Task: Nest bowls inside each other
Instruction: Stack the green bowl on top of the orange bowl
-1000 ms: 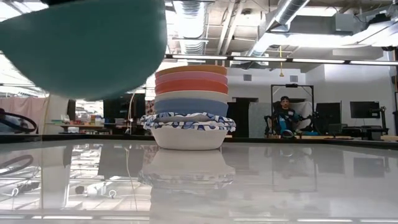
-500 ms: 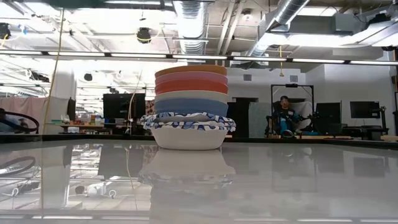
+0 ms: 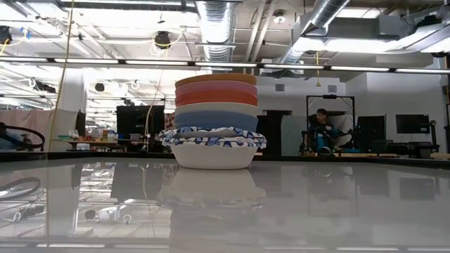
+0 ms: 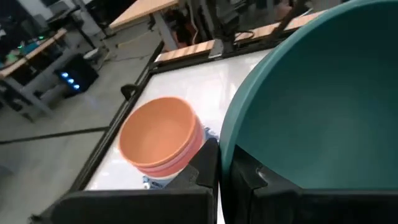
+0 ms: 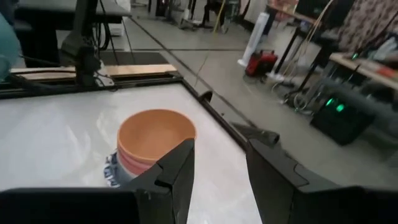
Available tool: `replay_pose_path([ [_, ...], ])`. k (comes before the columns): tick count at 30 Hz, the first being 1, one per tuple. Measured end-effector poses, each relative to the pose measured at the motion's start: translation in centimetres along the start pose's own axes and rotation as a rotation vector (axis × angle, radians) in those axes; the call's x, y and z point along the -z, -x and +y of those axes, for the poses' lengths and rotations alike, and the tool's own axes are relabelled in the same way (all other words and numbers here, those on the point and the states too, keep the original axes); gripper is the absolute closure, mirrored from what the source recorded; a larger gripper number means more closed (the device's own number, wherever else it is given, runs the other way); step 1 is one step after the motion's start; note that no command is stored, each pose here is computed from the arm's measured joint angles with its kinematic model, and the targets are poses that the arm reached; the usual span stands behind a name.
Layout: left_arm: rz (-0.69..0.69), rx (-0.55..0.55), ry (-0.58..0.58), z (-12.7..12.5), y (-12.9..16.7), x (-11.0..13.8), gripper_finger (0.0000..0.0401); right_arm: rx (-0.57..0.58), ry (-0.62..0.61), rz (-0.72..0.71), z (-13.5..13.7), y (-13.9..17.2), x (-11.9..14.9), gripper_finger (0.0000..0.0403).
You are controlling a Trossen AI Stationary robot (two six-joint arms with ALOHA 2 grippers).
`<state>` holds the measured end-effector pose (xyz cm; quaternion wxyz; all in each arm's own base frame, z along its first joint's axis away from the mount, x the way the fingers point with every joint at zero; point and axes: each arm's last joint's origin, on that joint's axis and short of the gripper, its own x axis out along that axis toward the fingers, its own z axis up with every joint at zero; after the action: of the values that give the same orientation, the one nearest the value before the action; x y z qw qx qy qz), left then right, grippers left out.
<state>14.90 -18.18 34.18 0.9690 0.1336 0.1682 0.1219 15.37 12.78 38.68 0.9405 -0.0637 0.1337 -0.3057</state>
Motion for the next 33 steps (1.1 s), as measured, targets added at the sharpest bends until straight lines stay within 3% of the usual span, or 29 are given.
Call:
replay_pose_path([
  [4, -0.018, 0.093, -0.012, -0.6, 0.0, -0.9, 0.0401, 0.015, 0.048, -0.003, 0.8, -0.4, 0.0, 0.0237],
  [8, -0.057, 0.371, -0.043, -1.2, -1.0, -2.6, 0.0401, 0.023, 0.04, 0.001, 1.2, -0.9, -0.2, 0.0237],
  [10, -0.09, 0.43, -0.076, -1.0, -1.9, -3.3, 0.0401, 0.022, 0.024, -0.003, 1.4, -1.1, -0.4, 0.0237],
  [15, -0.064, 0.208, -0.109, 1.9, -5.8, -3.8, 0.0401, 0.04, -0.044, -0.036, 1.8, -1.5, -1.1, 0.0237],
  [19, -0.056, 0.153, -0.09, 4.8, -9.0, -4.2, 0.0401, 0.073, -0.107, -0.05, 1.9, -2.3, -1.7, 0.0237],
  [22, -0.045, 0.081, -0.083, 7.1, -10.9, -4.3, 0.0401, 0.096, -0.102, -0.047, 1.9, -3.0, -2.0, 0.0237],
  [26, -0.023, -0.118, -0.076, 10.2, -12.6, -4.3, 0.0401, 0.147, -0.041, -0.057, 2.6, -4.3, -2.4, 0.0237],
  [28, -0.043, -0.129, -0.084, 11.3, -13.3, -4.5, 0.0401, 0.223, 0.036, -0.08, 3.2, -5.0, -2.5, 0.0237],
  [33, -0.169, -0.018, -0.116, 13.9, -14.6, -5.2, 0.0401, 0.38, 0.204, -0.092, 5.0, -7.1, -1.8, 0.0237],
])
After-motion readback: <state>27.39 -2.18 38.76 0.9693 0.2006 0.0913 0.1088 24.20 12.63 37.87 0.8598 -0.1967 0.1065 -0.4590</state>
